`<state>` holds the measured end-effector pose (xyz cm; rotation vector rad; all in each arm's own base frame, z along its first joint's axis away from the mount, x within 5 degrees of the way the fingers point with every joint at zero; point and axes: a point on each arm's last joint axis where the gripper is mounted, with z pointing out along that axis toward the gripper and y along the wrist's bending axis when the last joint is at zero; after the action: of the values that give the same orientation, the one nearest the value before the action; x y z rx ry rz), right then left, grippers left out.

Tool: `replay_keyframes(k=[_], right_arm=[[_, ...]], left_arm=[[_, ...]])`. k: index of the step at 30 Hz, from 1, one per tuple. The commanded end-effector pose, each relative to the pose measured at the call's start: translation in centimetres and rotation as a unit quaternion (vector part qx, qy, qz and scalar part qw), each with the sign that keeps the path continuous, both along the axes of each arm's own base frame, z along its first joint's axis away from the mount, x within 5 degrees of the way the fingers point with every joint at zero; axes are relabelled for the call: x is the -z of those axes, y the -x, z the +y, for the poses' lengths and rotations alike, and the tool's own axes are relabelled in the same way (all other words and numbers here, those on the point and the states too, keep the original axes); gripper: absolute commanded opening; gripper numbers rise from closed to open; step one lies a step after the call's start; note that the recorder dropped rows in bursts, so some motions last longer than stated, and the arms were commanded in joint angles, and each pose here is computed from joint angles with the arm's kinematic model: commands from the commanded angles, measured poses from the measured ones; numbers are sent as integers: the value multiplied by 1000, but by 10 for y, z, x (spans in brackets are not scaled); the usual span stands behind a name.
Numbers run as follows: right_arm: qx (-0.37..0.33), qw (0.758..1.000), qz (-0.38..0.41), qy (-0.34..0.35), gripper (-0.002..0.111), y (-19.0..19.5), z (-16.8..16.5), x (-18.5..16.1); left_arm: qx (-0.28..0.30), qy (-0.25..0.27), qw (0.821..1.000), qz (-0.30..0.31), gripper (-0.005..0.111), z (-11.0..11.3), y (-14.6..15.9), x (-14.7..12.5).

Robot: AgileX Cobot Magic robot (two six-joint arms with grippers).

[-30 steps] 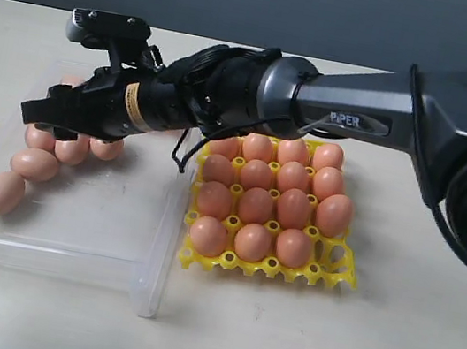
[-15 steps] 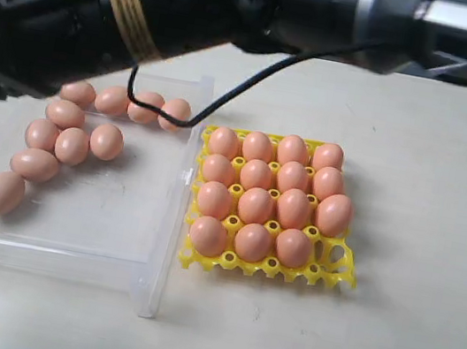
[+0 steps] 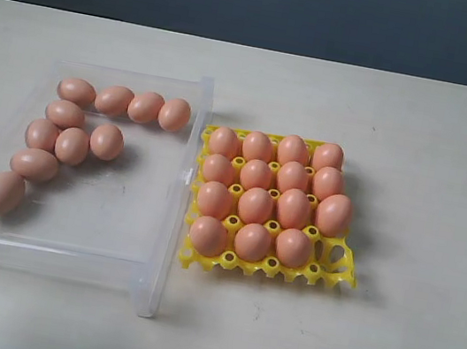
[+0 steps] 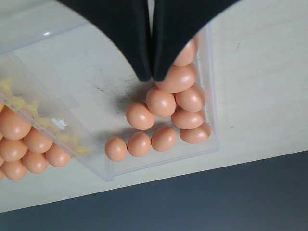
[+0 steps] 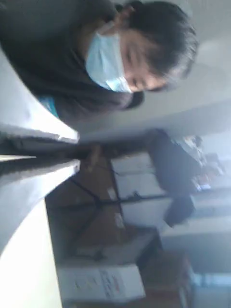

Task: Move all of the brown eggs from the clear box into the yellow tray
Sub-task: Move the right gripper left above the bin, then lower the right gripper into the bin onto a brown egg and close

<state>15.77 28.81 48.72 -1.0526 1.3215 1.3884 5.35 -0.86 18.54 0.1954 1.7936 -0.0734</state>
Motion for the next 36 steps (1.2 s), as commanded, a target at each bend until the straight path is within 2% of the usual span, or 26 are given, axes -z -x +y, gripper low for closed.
replay_keyframes(k=[1, 4, 6, 8, 13, 16, 20, 24, 27, 29, 30, 31, 36], right_arm=[[174, 984, -39, -20, 13, -28, -11, 3], [283, 958, -48, 14, 13, -54, -10, 33], [318, 945, -51, 55, 13, -67, -6, 61], [320, 942, -46, 94, 13, -74, 2, 88], [260, 948, -4, 184, 13, -81, 26, 160], [215, 949, 53, 225, 13, -80, 38, 200], [131, 951, 128, 247, 13, -65, 43, 223], [-25, 954, 180, 239, 13, -31, 42, 206], [-153, 948, 176, 218, 13, -1, 30, 174], [-199, 946, 160, 201, 13, 14, 17, 151], [-206, 953, 135, 177, 13, 29, 2, 123], [-197, 958, 127, 165, 13, 33, -5, 111], [-68, 995, 52, 51, 13, 58, -59, 37]], left_arm=[[0, 2, 1000, -5, 0, 0, 0, 0], [0, 2, 1000, -5, 0, 0, 0, 0], [0, 2, 1000, -5, 0, 0, 0, 0], [0, 2, 1000, -5, 0, 0, 0, 0], [0, 2, 1000, -5, 0, 0, 0, 0], [0, 2, 1000, -5, 0, 0, 0, 0], [0, 2, 1000, -5, 0, 0, 0, 0], [0, 2, 1000, -5, 0, 0, 0, 0], [0, 2, 1000, -5, 0, 0, 0, 0], [0, 2, 1000, -5, 0, 0, 0, 0], [0, 2, 1000, -5, 0, 0, 0, 0], [0, 2, 1000, -5, 0, 0, 0, 0], [0, 2, 1000, -5, 0, 0, 0, 0]])
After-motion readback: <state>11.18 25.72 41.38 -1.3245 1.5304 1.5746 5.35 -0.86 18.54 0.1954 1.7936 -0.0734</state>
